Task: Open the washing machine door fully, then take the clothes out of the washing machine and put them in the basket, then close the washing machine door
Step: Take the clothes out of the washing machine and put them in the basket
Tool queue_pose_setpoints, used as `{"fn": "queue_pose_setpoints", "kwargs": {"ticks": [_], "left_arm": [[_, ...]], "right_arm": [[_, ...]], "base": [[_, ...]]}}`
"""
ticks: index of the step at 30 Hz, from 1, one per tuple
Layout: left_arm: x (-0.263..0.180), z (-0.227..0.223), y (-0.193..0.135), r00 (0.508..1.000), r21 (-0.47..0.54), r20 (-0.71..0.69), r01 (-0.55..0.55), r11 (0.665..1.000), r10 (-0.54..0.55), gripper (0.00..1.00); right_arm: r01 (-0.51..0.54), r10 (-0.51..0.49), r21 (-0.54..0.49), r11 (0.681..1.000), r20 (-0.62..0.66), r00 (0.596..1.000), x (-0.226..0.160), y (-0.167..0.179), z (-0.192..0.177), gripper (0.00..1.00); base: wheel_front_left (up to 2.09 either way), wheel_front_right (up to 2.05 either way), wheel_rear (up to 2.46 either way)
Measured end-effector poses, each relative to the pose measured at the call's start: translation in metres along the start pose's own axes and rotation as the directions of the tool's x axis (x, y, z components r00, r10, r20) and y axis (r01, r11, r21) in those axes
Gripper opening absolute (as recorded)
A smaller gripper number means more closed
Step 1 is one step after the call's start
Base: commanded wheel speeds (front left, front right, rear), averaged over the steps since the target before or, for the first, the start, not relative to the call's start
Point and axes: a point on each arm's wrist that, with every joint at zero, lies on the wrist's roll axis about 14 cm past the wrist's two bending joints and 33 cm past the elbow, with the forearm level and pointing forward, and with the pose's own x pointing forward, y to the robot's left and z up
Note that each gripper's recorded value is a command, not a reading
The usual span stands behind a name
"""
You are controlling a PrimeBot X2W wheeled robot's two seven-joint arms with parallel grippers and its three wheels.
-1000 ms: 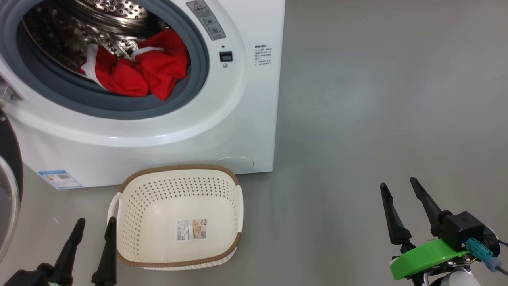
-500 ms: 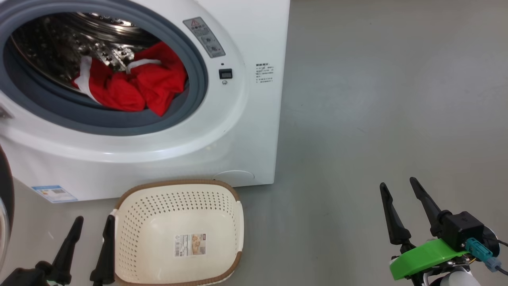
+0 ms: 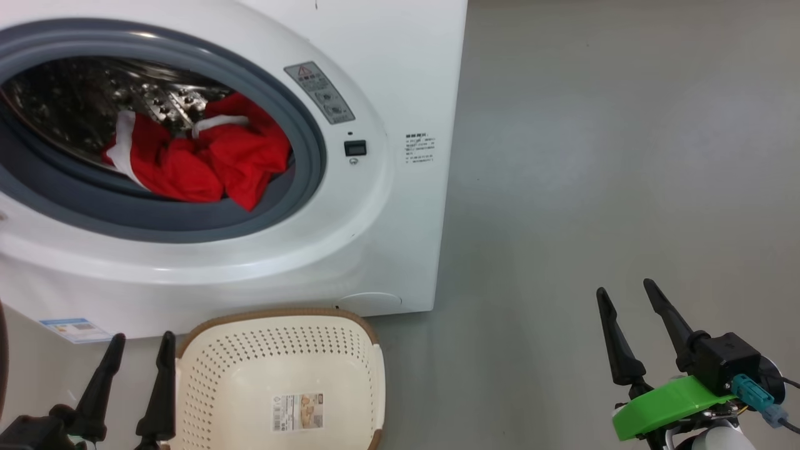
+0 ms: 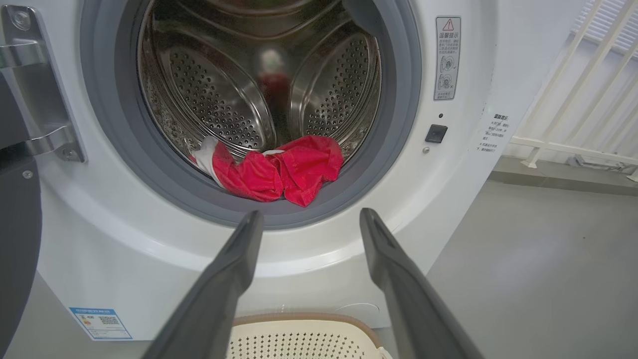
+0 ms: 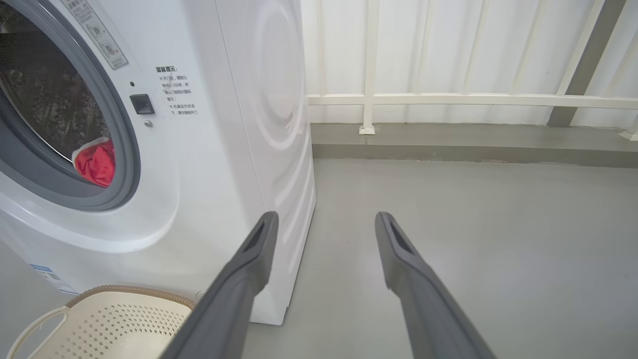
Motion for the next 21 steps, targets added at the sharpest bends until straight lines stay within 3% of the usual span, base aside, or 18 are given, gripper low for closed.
{"fn": "queue_pose_setpoints", "kwargs": {"ticks": [8, 21], "left_arm": [[0.0001, -0.0012, 0.0038, 1.000, -0.005, -0.004, -0.011, 1.000, 0.011, 1.00], [0.0034, -0.0052, 0.0055, 1.000, 0.005, -0.017, -0.015, 1.000, 0.015, 1.00]], "right_arm": [[-0.003, 0.003, 0.000, 1.000, -0.002, 1.000, 0.0002, 0.0011, -0.0005, 1.00], [-0.007, 0.007, 0.001, 1.000, -0.008, 1.000, 0.0012, 0.0025, -0.0027, 1.00]], "base": [[0.68, -0.68, 0.00], [0.04, -0.04, 0.00]]}}
